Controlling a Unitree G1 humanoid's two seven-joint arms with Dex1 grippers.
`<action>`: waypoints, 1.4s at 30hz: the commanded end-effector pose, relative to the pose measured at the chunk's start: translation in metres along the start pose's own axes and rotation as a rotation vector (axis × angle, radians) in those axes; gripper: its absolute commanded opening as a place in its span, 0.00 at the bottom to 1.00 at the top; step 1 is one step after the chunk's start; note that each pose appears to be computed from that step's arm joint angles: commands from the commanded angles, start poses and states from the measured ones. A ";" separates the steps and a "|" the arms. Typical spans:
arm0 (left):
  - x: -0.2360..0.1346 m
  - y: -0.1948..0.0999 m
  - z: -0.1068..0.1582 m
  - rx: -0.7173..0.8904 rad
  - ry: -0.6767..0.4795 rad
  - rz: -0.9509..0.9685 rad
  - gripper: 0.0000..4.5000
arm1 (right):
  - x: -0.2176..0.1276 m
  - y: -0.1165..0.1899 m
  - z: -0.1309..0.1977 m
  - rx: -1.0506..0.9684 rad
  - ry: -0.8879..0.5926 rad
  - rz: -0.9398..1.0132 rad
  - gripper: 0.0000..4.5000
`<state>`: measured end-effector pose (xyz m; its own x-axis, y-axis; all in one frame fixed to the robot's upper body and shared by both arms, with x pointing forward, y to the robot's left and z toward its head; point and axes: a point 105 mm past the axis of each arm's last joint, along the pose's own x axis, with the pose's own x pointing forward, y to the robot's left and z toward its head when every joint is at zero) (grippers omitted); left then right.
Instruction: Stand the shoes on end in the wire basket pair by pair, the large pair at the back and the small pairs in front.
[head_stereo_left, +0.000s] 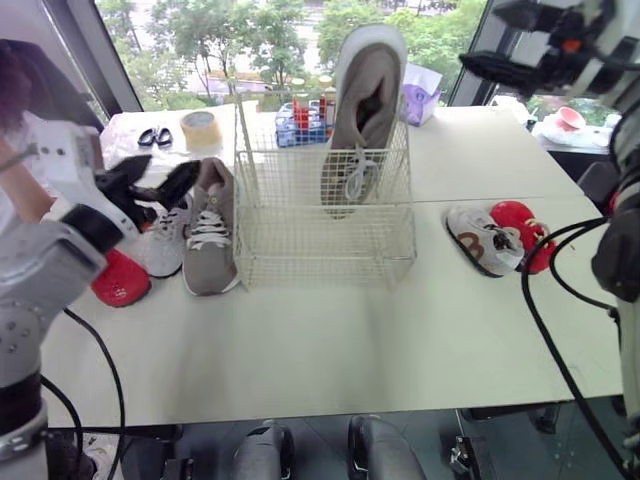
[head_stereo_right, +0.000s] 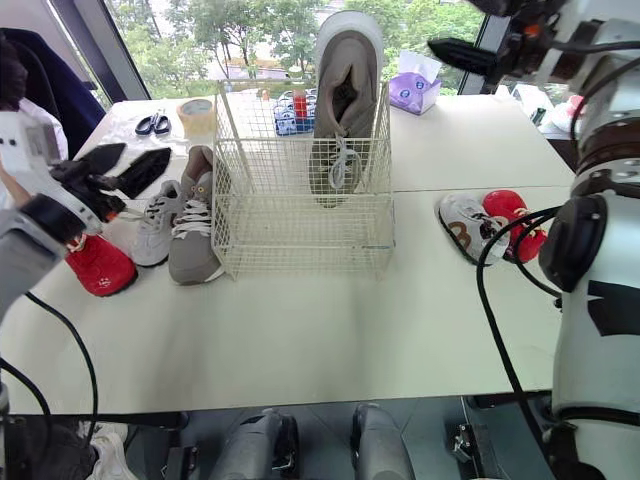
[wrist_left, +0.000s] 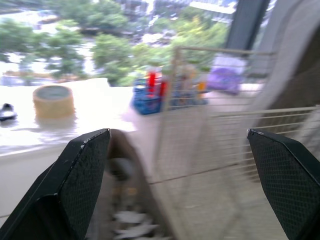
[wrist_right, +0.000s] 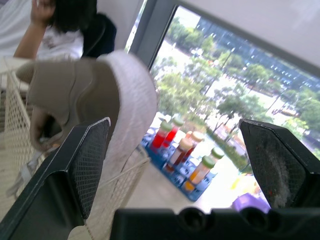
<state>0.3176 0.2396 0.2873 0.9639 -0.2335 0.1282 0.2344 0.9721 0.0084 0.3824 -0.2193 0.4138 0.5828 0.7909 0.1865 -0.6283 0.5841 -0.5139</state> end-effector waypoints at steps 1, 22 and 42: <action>0.012 0.024 0.002 0.119 0.076 0.057 1.00 | 0.005 0.029 0.043 -0.058 -0.066 0.197 0.99; 0.119 0.028 -0.072 0.056 0.506 -0.137 1.00 | 0.010 0.217 -0.017 0.024 0.161 0.527 0.99; 0.139 0.019 -0.056 0.025 0.386 -0.119 0.06 | 0.010 0.207 -0.017 0.018 0.158 0.403 1.00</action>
<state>0.4589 0.2230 0.1986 0.8609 -0.3224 -0.3935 0.3526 0.9358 0.0046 0.2715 -0.0908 0.2820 0.3448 0.9182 -0.1952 -0.8600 0.2256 -0.4578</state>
